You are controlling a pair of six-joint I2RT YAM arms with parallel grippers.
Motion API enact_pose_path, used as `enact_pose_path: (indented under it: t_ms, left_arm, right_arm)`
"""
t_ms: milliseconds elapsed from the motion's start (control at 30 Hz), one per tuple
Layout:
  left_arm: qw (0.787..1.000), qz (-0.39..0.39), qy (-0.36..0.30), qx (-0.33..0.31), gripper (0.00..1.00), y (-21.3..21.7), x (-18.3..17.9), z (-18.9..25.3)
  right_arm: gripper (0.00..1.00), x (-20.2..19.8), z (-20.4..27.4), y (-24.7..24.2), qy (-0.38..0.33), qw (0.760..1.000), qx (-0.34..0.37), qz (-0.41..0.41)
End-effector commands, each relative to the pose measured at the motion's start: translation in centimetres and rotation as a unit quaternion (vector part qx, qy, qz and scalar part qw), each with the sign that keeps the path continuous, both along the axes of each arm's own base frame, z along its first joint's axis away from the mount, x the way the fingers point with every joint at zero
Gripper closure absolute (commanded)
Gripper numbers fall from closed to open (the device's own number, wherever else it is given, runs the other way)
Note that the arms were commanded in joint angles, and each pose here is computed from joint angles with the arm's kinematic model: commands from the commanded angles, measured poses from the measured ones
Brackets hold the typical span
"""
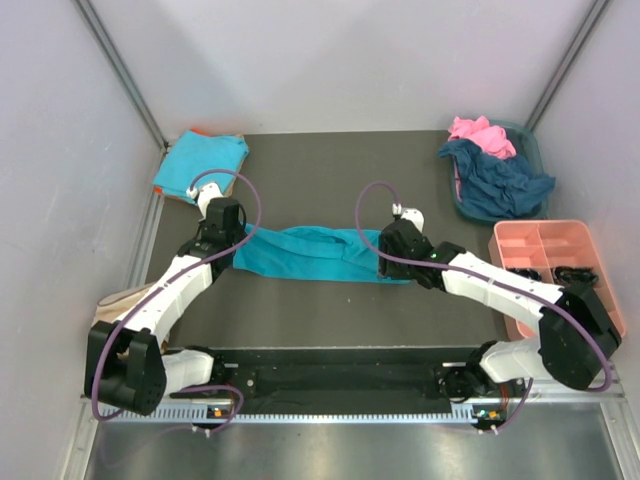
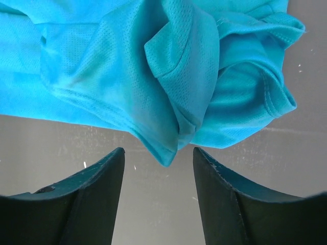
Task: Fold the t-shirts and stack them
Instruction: Flatten the tshirt out
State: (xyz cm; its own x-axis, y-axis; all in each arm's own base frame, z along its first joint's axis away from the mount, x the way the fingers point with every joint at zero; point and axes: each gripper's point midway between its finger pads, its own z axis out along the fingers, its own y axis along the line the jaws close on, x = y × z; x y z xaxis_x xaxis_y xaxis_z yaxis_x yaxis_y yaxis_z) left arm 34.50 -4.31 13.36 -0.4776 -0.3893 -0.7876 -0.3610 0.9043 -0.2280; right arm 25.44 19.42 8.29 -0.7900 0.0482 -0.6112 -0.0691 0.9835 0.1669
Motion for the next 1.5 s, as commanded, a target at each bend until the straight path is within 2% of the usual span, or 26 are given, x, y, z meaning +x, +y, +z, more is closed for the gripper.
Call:
enact_pose_path:
  t_ms: [0, 67, 200, 333, 367, 400, 500, 700, 900, 1067, 1467]
  left_arm:
    - [1.000, 0.005, -0.025, -0.004, 1.00, 0.1, 0.6, 1.4]
    - [1.000, 0.004, -0.024, -0.004, 1.00, 0.1, 0.6, 1.3]
    - [1.000, 0.005, -0.025, -0.003, 1.00, 0.1, 0.5, 1.4]
    - [1.000, 0.005, -0.024, -0.004, 1.00, 0.1, 0.5, 1.3]
    - [1.000, 0.004, -0.024, -0.003, 1.00, 0.1, 0.5, 1.3]
    - [1.000, 0.004, -0.024, -0.003, 1.00, 0.1, 0.5, 1.3]
    - [1.000, 0.005, -0.026, -0.004, 1.00, 0.1, 0.5, 1.4]
    - [1.000, 0.008, -0.025, 0.001, 1.00, 0.3, 0.5, 1.5]
    - [0.999, 0.016, -0.034, 0.010, 1.00, 0.9, 0.3, 2.2]
    - [0.999, 0.019, -0.033, 0.012, 1.00, 1.0, 0.2, 2.3]
    - [0.999, 0.019, -0.030, 0.013, 1.00, 1.0, 0.2, 2.4]
  right_arm:
    - [0.45, 1.5, 0.8, 0.5, -0.032, 0.999, 0.006, -0.018]
    - [0.47, 1.6, 0.8, 0.4, -0.033, 0.999, 0.003, -0.021]
    - [0.64, 1.8, 1.0, 0.4, -0.037, 0.999, 0.005, -0.025]
    - [0.76, 1.8, 1.0, 0.5, -0.036, 0.999, 0.006, -0.024]
    - [0.80, 1.8, 1.0, 0.5, -0.036, 0.999, 0.006, -0.023]
    - [0.88, 1.8, 0.9, 0.5, -0.035, 0.999, 0.005, -0.023]
    - [1.00, 1.8, 1.0, 0.4, -0.037, 0.999, 0.004, -0.023]
    - [1.00, 1.8, 2.4, 0.2, -0.048, 0.999, 0.007, -0.023]
    - [1.00, 2.0, 6.3, -1.4, -0.088, 0.995, 0.002, -0.039]
    - [1.00, 2.3, 9.2, -4.3, -0.118, 0.989, -0.015, -0.083]
    - [1.00, 3.2, 15.9, -12.2, -0.196, 0.957, -0.060, -0.203]
